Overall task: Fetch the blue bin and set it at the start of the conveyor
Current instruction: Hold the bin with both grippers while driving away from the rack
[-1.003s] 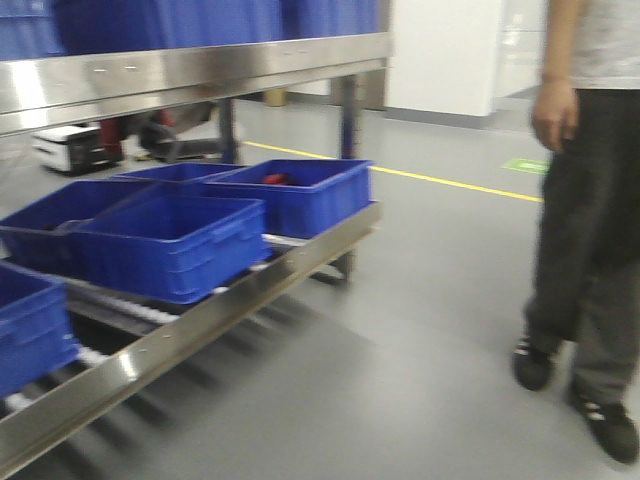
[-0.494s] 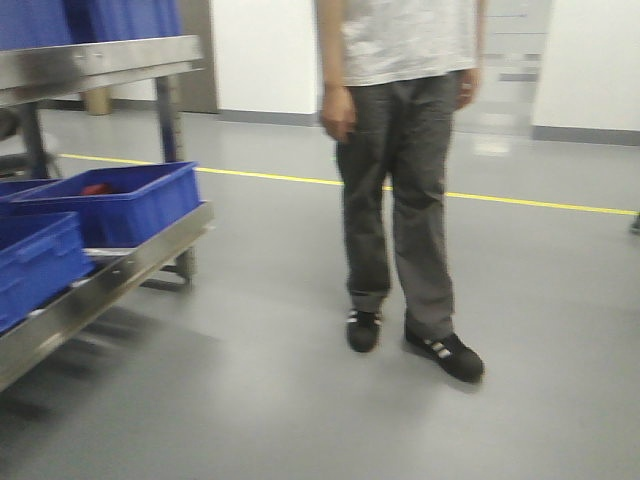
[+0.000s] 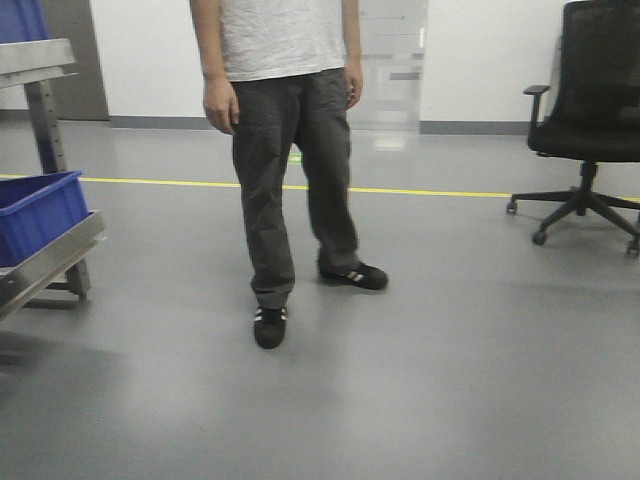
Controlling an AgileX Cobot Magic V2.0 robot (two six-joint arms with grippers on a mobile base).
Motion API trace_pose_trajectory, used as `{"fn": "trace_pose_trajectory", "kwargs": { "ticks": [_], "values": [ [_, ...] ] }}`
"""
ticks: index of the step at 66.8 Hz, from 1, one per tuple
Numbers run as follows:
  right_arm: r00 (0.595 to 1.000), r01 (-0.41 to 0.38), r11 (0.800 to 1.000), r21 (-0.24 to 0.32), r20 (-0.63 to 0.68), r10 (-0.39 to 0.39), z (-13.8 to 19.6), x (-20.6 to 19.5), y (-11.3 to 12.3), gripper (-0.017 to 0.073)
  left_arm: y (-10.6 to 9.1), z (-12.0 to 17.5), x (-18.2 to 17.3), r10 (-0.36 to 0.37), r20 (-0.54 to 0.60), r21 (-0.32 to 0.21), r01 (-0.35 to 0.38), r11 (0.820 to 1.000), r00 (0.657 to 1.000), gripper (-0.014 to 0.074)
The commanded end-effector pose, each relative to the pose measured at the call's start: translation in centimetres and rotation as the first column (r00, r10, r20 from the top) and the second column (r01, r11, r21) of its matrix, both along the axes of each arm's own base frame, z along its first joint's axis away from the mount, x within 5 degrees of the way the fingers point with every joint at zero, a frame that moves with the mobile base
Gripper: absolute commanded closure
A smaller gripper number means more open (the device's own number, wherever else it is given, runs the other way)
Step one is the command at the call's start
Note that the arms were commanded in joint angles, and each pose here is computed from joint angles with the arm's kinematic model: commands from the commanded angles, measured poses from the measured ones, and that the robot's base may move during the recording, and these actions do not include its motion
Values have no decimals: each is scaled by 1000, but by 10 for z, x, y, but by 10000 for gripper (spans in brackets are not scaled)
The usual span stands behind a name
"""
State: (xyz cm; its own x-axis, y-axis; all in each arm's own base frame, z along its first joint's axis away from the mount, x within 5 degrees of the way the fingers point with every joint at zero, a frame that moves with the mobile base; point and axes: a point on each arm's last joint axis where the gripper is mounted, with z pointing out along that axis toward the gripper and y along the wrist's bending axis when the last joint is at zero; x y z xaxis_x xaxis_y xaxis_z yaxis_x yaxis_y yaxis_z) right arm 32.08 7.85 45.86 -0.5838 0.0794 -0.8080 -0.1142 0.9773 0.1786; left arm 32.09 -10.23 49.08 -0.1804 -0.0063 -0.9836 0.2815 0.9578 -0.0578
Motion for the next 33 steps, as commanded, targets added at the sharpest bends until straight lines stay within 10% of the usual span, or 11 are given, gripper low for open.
{"fn": "trace_pose_trajectory", "kwargs": {
  "ticks": [1,33],
  "values": [
    [997,-20,1000,-5,68,20,9,-2,1,712,-4,15,-8,-25,69,-84,30,996,997,705],
    [997,-20,1000,-5,68,20,9,-2,1,712,-4,15,-8,-25,69,-84,30,996,997,705]
  ]
}}
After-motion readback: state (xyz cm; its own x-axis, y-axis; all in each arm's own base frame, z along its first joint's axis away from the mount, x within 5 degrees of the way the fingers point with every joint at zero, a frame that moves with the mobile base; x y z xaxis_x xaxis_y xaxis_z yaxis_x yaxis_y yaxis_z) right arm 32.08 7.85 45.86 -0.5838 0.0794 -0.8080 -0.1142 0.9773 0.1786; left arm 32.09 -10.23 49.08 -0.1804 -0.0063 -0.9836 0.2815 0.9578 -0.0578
